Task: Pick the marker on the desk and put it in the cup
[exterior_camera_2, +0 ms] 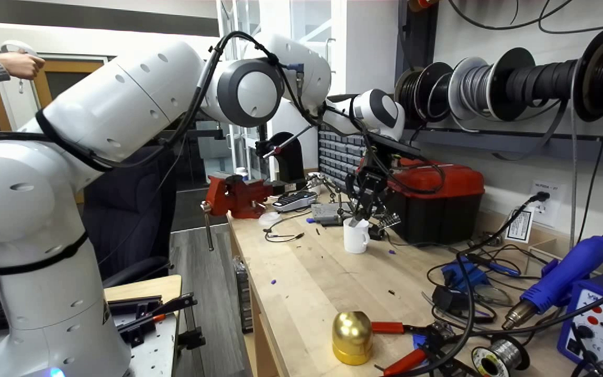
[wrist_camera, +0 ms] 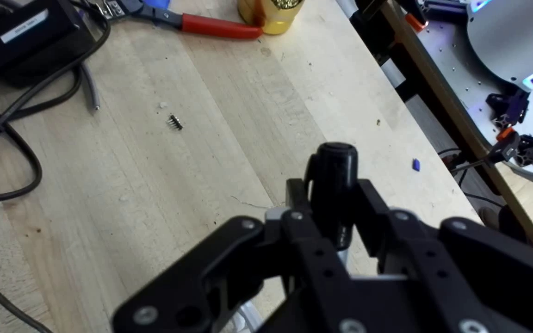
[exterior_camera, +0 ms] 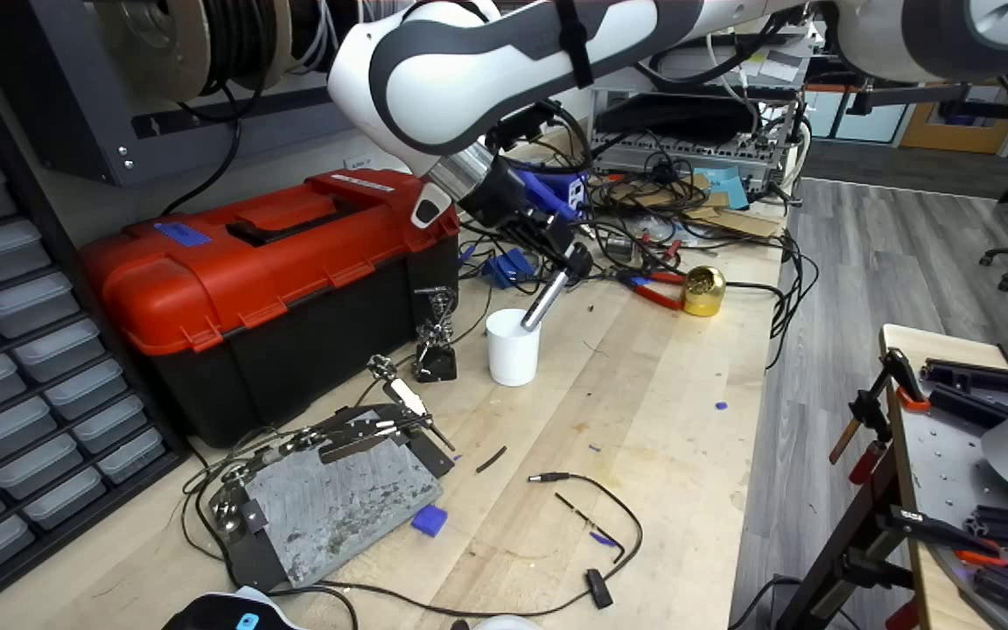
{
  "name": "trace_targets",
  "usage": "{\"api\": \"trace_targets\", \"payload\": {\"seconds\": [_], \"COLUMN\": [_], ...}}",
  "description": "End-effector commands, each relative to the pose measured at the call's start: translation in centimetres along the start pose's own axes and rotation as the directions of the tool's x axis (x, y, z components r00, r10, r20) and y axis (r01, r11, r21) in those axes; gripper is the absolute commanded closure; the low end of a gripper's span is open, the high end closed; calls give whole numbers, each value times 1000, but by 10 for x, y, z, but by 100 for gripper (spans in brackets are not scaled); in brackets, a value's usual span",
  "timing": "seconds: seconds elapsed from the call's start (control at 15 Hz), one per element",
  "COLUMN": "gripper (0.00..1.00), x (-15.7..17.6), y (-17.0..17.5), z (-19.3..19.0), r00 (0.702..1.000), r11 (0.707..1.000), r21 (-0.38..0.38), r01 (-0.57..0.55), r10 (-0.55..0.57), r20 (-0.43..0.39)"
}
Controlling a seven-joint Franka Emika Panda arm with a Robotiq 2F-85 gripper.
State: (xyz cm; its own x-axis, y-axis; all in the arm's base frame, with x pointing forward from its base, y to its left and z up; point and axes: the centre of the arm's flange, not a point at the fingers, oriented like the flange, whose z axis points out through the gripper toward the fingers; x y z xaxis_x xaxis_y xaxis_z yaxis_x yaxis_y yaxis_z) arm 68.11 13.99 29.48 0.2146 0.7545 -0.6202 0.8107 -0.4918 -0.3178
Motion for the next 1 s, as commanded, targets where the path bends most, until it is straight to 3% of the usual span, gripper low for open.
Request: {"api": "trace_targets", "payload": {"seconds": [0.0, 0.53, 0.93], "gripper": [93, 93, 93], "x": [-5, -11, 0], "y": [9, 14, 4], "z": [-14, -17, -28], "r00": [998, 992, 991], "r11": [1000, 999, 997], "r21": [-7, -43, -63], "r01": [5, 12, 54], "r10": [-5, -7, -46], "r20": [61, 122, 124]}}
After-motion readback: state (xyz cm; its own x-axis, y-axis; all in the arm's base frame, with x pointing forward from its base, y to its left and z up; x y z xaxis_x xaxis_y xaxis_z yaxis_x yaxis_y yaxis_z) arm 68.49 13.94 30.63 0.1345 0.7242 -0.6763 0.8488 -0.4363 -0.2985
